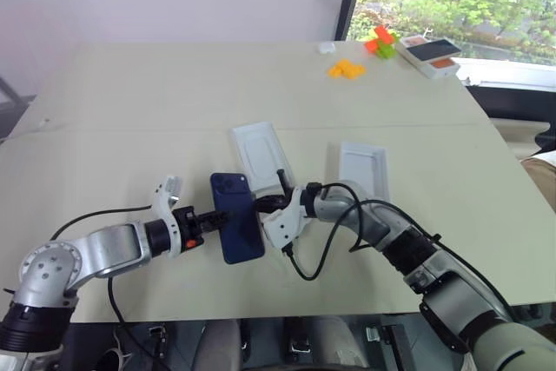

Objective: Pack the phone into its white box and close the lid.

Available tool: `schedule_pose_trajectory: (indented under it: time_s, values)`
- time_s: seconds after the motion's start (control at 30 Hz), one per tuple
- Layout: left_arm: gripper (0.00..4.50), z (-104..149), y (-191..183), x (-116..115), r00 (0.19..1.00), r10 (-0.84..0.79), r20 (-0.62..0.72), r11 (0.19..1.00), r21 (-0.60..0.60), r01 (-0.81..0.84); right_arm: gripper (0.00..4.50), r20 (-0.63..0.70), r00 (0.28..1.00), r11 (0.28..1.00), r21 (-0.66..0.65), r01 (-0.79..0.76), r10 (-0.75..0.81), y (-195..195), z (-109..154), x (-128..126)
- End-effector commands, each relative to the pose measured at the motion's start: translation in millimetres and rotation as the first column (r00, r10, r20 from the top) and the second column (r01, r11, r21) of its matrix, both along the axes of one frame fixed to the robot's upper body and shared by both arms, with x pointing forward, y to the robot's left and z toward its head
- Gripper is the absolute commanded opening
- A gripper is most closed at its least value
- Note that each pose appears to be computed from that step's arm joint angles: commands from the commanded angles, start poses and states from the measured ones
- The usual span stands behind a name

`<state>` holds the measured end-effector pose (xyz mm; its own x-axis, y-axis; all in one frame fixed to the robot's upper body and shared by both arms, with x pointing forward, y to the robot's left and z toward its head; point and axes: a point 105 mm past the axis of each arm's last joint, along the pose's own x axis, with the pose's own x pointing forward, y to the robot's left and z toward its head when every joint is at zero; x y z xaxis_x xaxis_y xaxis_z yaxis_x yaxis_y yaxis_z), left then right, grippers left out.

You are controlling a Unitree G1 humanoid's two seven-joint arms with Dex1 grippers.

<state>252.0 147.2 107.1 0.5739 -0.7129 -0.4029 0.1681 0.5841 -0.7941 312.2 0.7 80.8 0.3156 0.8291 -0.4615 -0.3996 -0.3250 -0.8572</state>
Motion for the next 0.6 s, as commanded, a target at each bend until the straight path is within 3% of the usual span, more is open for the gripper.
schedule_pose_trajectory:
  time_s: [0.03, 0.1, 0.2, 0.3, 0.43, 0.53, 0.6]
  values:
    - [0.03, 3.8, 2.4, -5.6, 1.000, -0.020, 0.024, 1.000, -0.002, 0.020, 0.00, -0.101, 0.995, 0.997, 0.080, 0.005, 0.003, 1.7, 11.3, -9.2]
    - [0.03, 13.3, 3.5, -12.9, 0.993, -0.082, 0.080, 0.997, 0.018, 0.080, 0.00, -0.211, 0.978, 0.987, 0.155, 0.033, 0.001, -0.6, 26.8, -14.5]
    - [0.00, 30.4, 16.1, -23.2, 0.976, -0.149, 0.157, 0.988, 0.055, 0.142, 0.89, -0.409, 0.912, 0.974, 0.217, 0.068, 0.028, -15.2, 51.2, -22.3]
    - [0.00, 46.9, 31.9, -22.2, 0.960, -0.157, 0.231, 0.987, 0.083, 0.141, 2.28, -0.469, 0.883, 0.968, 0.233, 0.092, 0.029, -25.0, 69.0, -20.3]
    - [0.00, 71.9, 58.4, 4.5, 0.884, -0.048, 0.466, 0.984, 0.175, -0.039, 4.32, -0.482, 0.876, 0.955, 0.257, 0.147, -0.005, -25.3, 84.9, -4.4]
    - [0.00, 88.4, 66.5, 17.9, 0.781, -0.048, 0.622, 0.956, 0.254, -0.144, 4.43, -0.460, 0.886, 0.968, 0.190, 0.163, -0.059, -22.8, 78.5, 6.8]
    - [0.00, 89.4, 66.8, 21.7, 0.759, -0.058, 0.649, 0.952, 0.264, -0.153, 4.43, -0.482, 0.873, 0.974, 0.152, 0.171, -0.077, -20.1, 71.9, 11.2]
